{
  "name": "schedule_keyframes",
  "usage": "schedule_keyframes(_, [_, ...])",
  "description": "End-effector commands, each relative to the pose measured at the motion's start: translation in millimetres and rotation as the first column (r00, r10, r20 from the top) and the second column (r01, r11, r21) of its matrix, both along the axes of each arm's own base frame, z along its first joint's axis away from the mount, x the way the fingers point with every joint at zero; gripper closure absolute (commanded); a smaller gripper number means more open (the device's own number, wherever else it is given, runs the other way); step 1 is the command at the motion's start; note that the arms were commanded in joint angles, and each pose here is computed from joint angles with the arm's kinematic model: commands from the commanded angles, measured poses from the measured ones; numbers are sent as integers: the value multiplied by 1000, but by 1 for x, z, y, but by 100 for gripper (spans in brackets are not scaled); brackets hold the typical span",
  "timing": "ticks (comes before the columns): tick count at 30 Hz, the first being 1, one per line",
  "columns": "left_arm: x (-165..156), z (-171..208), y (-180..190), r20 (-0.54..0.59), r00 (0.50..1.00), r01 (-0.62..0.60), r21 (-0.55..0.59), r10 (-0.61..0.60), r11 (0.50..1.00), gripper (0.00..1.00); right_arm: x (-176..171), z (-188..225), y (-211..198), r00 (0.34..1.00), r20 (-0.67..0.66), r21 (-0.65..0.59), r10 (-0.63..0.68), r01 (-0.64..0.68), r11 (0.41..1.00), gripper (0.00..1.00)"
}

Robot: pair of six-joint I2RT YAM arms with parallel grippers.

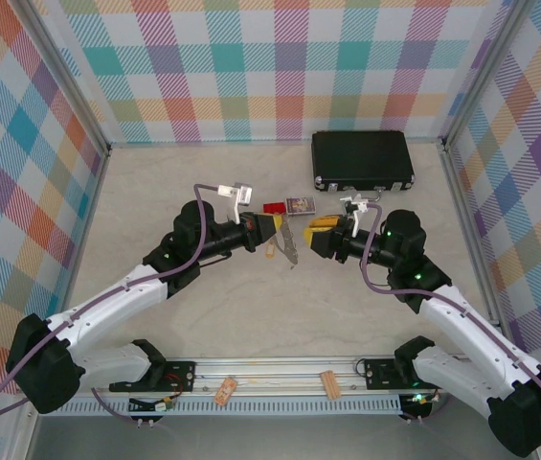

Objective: Put the keys on the keyring

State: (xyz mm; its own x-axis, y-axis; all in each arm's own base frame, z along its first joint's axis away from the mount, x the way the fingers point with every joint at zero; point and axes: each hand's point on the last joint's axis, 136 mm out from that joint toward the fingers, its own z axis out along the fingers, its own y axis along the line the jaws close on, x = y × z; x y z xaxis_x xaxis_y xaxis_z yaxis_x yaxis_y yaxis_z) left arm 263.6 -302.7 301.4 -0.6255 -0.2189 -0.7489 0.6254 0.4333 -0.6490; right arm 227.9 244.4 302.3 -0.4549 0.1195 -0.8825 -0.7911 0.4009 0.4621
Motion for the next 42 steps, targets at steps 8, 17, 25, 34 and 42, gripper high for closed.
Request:
schedule_keyframes(8, [-3,23,-3,40,999,23,-32,-22,999,100,1,7,1,1000,5,10,1,-1,1000,59])
schedule_keyframes(17, [-6,11,5,304,952,6,112,-40,994,100,4,3,-3,998,55,-55,-20,23,998,58])
schedule_keyframes(25, [8,7,20,679,733,-236,200,39,951,100,6,-1,-14,994,75,-104,-84,91,990,56])
schedule_keyframes(34, [14,8,25,863,501,-419,173,68,891,100,9,-6,-18,992,58,-121,-112,119,986,56])
schedule_keyframes(42, [8,4,16,936,352,-534,183,21,826,100,11,-8,-18,992,42,-123,-119,124,985,56])
